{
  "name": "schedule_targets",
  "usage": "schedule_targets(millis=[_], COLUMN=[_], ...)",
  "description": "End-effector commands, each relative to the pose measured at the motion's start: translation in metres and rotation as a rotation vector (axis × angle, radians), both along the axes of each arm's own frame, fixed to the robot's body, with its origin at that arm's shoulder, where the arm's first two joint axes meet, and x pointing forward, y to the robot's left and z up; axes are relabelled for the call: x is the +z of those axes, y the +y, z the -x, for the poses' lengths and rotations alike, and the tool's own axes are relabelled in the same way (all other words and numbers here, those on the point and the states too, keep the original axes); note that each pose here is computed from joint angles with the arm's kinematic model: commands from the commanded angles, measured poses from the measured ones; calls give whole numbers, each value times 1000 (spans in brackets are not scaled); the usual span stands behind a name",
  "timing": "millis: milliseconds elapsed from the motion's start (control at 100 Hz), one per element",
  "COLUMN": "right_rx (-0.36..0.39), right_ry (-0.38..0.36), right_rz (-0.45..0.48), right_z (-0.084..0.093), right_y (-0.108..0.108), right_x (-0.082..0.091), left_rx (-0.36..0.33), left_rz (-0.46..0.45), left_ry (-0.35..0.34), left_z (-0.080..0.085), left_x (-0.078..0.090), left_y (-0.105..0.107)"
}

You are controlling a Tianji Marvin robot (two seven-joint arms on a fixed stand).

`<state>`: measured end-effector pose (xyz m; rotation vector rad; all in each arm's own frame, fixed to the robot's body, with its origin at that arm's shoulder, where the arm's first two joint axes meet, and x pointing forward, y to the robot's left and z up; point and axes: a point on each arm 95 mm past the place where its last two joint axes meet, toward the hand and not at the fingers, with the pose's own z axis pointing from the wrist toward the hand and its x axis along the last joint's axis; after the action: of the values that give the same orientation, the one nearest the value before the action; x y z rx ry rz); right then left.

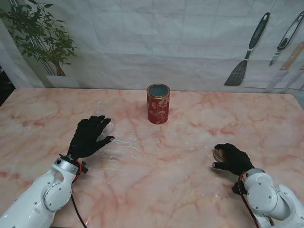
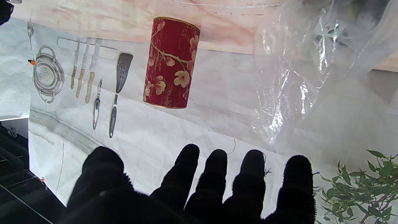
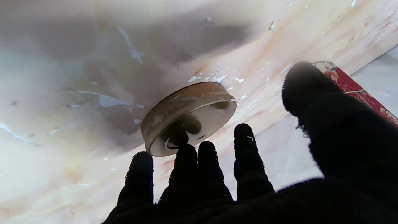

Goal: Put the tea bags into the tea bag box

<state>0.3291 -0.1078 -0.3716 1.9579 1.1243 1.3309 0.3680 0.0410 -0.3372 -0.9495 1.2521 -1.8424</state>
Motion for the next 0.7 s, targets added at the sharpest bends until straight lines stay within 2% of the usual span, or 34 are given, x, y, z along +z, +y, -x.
schedule_targets(millis=[0, 480, 690], right_rx=[11, -36, -50], right_ry=[8, -62, -42], right_rz=[3, -3, 1], right_z=[0, -13, -17], right_y=[3, 0, -2], right_x=[-3, -2, -11], left_rx=[-4, -7, -9], left_rz=[-4, -5, -8], left_ry=[7, 16, 15], left_z=[0, -1, -2], left_x=[2, 3, 3], left_y=[-2, -1, -1])
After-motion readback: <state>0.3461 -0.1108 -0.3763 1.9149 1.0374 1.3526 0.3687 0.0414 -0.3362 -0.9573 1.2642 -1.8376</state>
